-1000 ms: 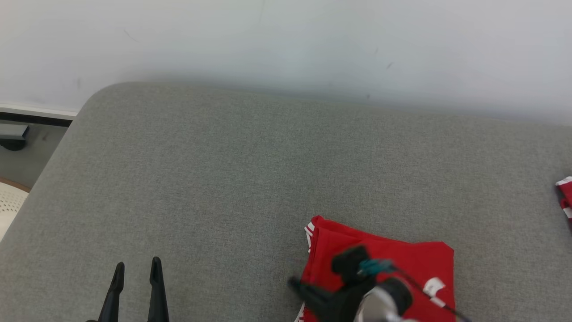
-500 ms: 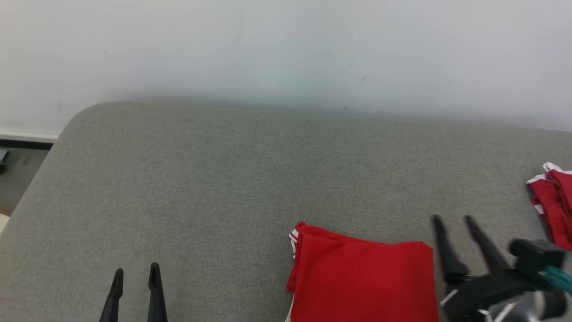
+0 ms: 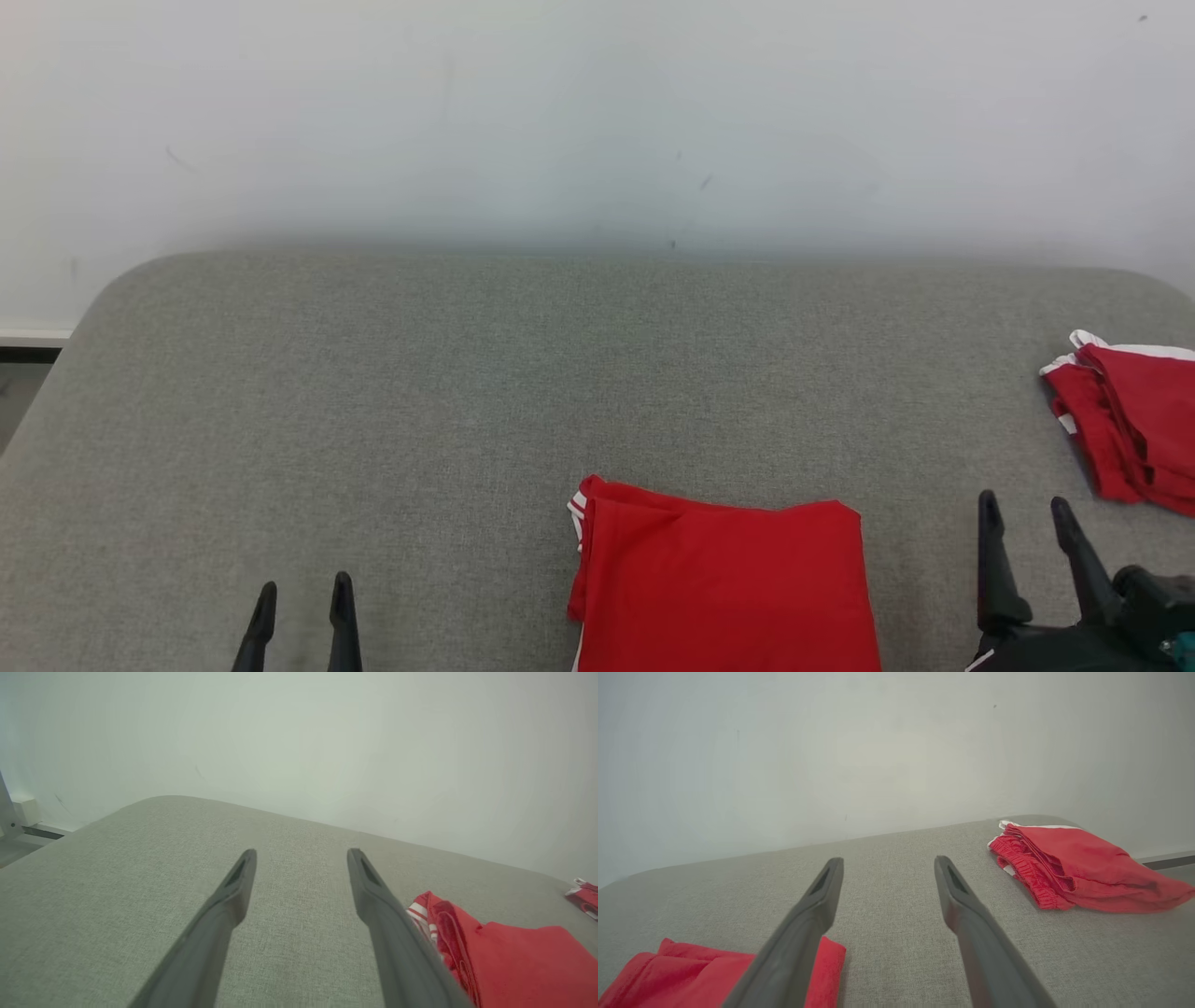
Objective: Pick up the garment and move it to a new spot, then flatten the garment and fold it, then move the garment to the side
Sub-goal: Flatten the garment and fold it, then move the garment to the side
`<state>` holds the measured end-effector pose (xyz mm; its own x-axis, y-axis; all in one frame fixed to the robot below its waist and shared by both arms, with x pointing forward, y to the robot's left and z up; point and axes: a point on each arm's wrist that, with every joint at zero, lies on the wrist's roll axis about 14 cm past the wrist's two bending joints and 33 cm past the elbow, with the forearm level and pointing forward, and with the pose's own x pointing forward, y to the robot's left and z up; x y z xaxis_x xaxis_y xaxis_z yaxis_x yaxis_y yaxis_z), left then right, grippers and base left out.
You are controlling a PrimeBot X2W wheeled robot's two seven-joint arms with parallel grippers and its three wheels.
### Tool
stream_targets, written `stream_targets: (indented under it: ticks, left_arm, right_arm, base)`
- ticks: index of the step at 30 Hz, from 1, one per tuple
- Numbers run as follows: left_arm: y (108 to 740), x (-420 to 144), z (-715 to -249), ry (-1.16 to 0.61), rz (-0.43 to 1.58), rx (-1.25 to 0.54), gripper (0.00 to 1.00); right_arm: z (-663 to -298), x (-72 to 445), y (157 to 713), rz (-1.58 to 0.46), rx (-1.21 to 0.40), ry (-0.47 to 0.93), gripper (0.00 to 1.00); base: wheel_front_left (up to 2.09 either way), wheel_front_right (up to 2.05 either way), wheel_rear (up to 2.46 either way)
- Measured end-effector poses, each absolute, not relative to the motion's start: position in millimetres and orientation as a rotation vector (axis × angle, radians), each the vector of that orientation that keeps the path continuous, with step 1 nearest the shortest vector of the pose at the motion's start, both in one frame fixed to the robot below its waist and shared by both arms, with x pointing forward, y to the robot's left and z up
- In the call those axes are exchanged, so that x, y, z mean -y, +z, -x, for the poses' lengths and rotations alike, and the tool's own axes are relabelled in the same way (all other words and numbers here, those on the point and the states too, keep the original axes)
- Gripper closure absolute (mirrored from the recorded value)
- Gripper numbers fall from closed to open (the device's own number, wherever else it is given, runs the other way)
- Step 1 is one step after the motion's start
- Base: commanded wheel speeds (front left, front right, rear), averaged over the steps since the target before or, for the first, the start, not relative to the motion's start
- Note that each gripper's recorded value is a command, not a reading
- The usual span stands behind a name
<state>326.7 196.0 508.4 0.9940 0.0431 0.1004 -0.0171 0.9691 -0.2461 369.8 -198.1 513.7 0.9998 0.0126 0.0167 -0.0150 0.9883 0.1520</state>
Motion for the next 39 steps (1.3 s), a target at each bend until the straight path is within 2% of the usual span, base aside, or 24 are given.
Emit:
stream_targets:
  ticks: [9, 32, 36, 39]
  left_arm:
    - [486, -186, -327, -0.005, 0.247, 0.032, 0.00]
    - [485, -184, -331, -0.018, 0.237, 0.025, 0.00]
    - [484, -185, -332, -0.016, 0.237, 0.023, 0.00]
    - [483, -184, -332, -0.019, 0.238, 0.021, 0.00]
  right_arm:
    - [-362, 202, 482, -0.114, -0.063, -0.003, 0.00]
    - [-363, 201, 478, -0.108, -0.080, -0.002, 0.00]
    - [-363, 195, 470, -0.117, -0.143, 0.016, 0.00]
    - [-360, 187, 453, -0.136, -0.277, 0.038, 0.00]
  base:
    - [0.00, 0.00, 0.00]
    - [0.00, 0.00, 0.00]
    - [0.00, 0.00, 0.00]
    - [0.00, 0.00, 0.00]
